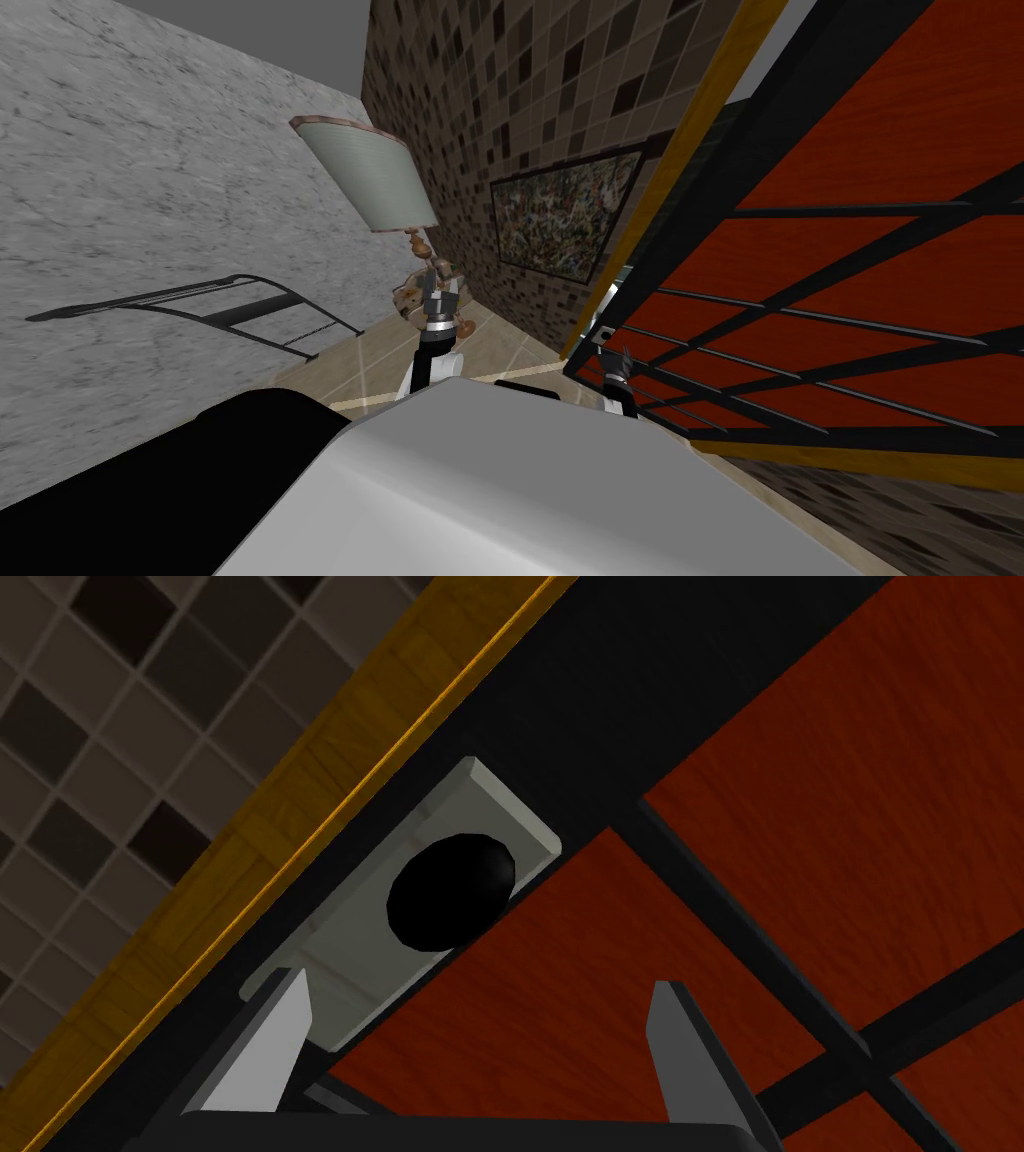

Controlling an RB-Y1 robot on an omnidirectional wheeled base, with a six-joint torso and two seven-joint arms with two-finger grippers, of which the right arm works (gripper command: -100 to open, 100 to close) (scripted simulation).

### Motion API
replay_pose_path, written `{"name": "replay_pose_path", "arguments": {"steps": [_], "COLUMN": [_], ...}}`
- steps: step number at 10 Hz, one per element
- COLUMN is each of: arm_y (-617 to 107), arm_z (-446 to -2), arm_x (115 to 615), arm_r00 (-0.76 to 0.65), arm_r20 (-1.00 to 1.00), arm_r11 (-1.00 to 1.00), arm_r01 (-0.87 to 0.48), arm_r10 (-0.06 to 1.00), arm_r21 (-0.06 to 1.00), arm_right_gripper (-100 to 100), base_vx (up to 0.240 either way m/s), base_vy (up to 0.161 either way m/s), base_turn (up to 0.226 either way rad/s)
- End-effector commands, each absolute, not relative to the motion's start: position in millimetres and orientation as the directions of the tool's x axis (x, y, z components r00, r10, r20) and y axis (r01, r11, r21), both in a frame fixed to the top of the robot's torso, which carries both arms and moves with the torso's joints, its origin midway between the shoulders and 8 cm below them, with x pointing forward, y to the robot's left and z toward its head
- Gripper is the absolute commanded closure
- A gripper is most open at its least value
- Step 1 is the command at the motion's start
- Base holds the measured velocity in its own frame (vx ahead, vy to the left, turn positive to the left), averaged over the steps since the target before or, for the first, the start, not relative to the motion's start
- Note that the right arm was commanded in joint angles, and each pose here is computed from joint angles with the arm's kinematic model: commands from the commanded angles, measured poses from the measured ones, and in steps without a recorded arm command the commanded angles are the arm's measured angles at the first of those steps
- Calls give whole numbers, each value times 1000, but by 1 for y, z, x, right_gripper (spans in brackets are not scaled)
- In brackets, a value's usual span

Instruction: Pull the door open

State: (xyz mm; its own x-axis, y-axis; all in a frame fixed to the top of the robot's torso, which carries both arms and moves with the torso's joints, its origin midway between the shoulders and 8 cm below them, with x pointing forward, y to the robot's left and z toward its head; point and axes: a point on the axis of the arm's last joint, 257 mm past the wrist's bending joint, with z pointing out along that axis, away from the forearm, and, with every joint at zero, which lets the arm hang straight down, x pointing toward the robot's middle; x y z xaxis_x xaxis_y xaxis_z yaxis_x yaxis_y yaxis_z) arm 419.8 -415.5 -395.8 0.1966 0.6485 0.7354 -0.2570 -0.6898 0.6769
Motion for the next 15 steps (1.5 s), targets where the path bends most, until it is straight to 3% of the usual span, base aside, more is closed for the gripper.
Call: {"name": "replay_pose_path", "arguments": {"steps": [1,7,15], "arm_y": [-412,-405,-391], "arm_z": [-396,-397,-399], "arm_x": [422,428,438], "arm_r00": [183,144,60], "arm_r20": [781,878,981], "arm_r11": [-732,-822,-914], "arm_r01": [-273,-310,-356], "arm_r10": [597,456,184], "arm_r21": [624,478,194], "arm_right_gripper": [-100,-100,-100], "base_vx": [-40,-53,-59], "base_vy": [-20,-15,-15], "base_turn": [30,38,41]}}
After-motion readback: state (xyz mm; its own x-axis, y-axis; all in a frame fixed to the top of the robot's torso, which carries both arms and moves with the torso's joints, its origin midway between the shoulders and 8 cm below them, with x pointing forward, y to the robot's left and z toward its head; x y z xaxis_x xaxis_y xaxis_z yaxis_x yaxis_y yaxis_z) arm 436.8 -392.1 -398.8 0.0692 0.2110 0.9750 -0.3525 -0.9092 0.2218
